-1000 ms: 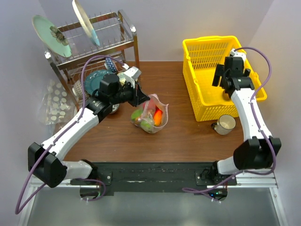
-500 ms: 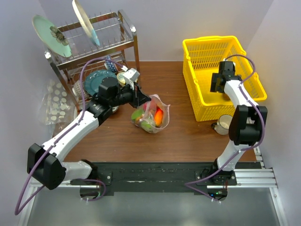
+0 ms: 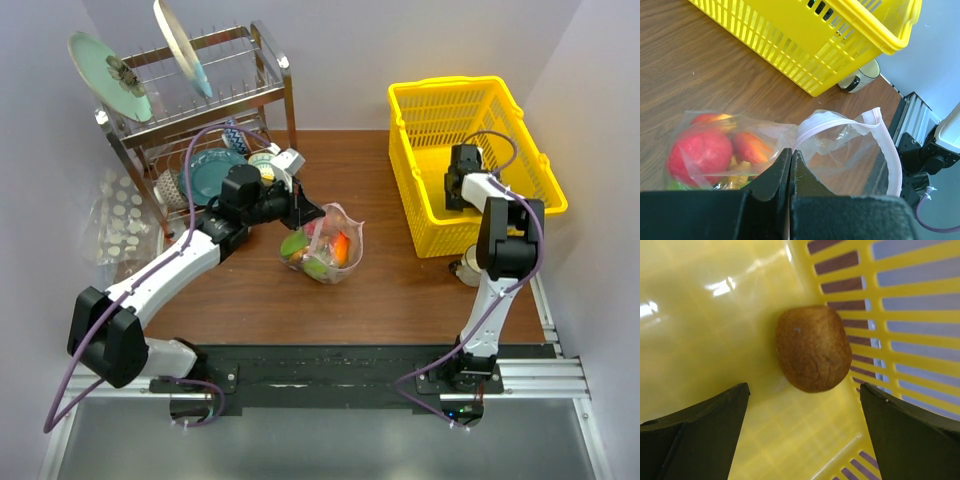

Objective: Place the food in the zip-top bag and seal the zipper
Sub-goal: Pick up the fake fruit from the bin.

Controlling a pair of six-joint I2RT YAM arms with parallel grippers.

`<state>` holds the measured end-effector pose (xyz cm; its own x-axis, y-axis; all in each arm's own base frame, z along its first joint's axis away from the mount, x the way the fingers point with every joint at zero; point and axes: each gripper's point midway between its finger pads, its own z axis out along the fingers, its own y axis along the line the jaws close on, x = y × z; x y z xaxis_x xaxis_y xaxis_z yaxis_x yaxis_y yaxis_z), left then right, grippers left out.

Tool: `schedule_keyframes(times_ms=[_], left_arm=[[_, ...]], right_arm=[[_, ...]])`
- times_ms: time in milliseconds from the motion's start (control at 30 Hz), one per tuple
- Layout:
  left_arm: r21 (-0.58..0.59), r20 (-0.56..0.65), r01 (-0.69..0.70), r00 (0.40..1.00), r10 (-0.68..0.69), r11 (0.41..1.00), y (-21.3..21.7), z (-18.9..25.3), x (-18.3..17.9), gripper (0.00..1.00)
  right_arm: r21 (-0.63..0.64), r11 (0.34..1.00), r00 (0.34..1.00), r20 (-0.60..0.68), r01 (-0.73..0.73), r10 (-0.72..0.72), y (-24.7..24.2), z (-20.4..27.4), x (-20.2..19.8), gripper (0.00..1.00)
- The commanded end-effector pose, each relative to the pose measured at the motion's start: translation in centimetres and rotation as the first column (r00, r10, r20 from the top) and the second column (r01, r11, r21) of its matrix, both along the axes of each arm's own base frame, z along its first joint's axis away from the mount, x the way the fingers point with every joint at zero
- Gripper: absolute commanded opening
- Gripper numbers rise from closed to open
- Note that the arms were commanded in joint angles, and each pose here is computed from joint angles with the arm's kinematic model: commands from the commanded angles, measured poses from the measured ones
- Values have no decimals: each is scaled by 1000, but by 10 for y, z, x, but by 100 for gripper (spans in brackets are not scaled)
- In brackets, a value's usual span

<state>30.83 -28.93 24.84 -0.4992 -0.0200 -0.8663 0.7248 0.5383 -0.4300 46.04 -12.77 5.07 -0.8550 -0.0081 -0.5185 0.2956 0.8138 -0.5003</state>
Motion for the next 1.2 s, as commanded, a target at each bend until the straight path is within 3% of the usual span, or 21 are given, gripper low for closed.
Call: schedule_keyframes(times_ms=[0, 267, 400, 500, 633, 933, 1167], left_arm=[[-13, 77, 13, 997, -12, 1000, -4, 8, 5, 0], [-7, 88, -5, 996, 5, 1000, -2, 2, 9, 0], [2, 88, -12, 996, 12, 1000, -2, -1, 12, 0], [4, 84, -12, 996, 12, 1000, -2, -2, 11, 0], [3, 95, -14, 995, 14, 1000, 0, 2, 10, 0], [-7, 123, -16, 992, 17, 1000, 2, 15, 5, 0], [-14, 144, -12, 990, 14, 1000, 4, 26, -1, 0]], right_arm=[[-40, 999, 998, 64, 29, -27, -12, 5, 20, 99], [36, 997, 993, 92, 71, -74, -22, -10, 30, 96], [134, 987, 991, 84, 91, -103, -24, -19, 27, 64], [178, 981, 993, 83, 71, -87, -19, -18, 27, 49], [197, 979, 992, 105, 52, -74, -14, -4, 27, 38], [394, 914, 976, 218, -95, 7, 28, 62, 34, 32], [480, 830, 910, 408, -283, 75, 69, 154, 15, 33]])
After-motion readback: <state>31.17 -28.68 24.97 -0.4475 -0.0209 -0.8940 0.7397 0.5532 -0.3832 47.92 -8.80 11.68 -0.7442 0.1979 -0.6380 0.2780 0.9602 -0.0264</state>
